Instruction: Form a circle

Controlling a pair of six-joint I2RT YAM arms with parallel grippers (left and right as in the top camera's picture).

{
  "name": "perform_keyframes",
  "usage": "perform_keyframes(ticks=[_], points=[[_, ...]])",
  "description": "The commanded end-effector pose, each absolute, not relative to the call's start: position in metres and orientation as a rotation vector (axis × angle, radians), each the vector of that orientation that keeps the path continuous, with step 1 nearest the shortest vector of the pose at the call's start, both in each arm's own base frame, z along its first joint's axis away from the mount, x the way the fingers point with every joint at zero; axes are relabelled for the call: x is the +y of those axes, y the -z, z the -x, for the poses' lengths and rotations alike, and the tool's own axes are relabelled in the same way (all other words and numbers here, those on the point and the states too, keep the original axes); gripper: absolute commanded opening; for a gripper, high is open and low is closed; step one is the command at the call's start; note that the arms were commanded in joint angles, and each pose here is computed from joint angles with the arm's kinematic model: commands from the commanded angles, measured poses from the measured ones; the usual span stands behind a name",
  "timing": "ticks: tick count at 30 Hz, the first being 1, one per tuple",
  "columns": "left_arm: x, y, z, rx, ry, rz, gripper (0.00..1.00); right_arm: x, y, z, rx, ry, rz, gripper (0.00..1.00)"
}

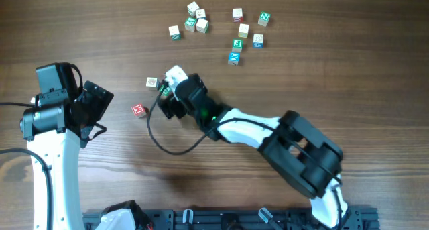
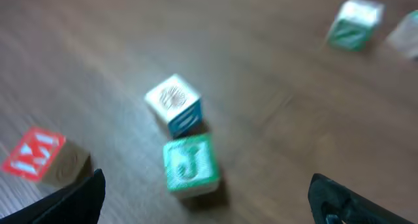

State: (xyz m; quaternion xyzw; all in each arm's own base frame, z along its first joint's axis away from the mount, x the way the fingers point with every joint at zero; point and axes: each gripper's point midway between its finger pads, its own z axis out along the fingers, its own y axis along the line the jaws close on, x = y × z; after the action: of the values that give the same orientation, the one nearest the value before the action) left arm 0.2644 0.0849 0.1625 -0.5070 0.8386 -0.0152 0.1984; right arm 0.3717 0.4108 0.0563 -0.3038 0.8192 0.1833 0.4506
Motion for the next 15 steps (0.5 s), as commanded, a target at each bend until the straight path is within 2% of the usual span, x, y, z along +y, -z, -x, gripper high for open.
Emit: perform_keyframes(ticks=[1, 3, 6, 8, 11, 15], points=[[0.085, -0.158, -0.262, 2.354, 0.039, 1.439, 1.0, 0.379, -0.074, -0.404, 2.06, -0.438, 0.561, 1.0], [0.085, -0.158, -0.263, 2.353, 0.039, 1.439, 1.0, 0.363, -0.068, -0.415, 2.113, -0.47, 0.483, 0.99], [0.083, -0.154, -0.263, 2.358, 0.057, 1.438, 1.0, 0.357, -0.06, -0.419, 2.153, -0.571, 0.486, 0.86], [0.077, -0.144, -0.265, 2.373, 0.102, 1.436, 1.0, 0.357, -0.045, -0.421, 2.165, -0.568, 0.494, 0.71], [0.077, -0.14, -0.264, 2.377, 0.1, 1.439, 1.0, 0.365, -0.033, -0.419, 2.135, -0.582, 0.583, 0.41], [0.078, -0.141, -0.265, 2.371, 0.103, 1.436, 1.0, 0.38, -0.027, -0.404, 2.11, -0.675, 0.72, 0.28]])
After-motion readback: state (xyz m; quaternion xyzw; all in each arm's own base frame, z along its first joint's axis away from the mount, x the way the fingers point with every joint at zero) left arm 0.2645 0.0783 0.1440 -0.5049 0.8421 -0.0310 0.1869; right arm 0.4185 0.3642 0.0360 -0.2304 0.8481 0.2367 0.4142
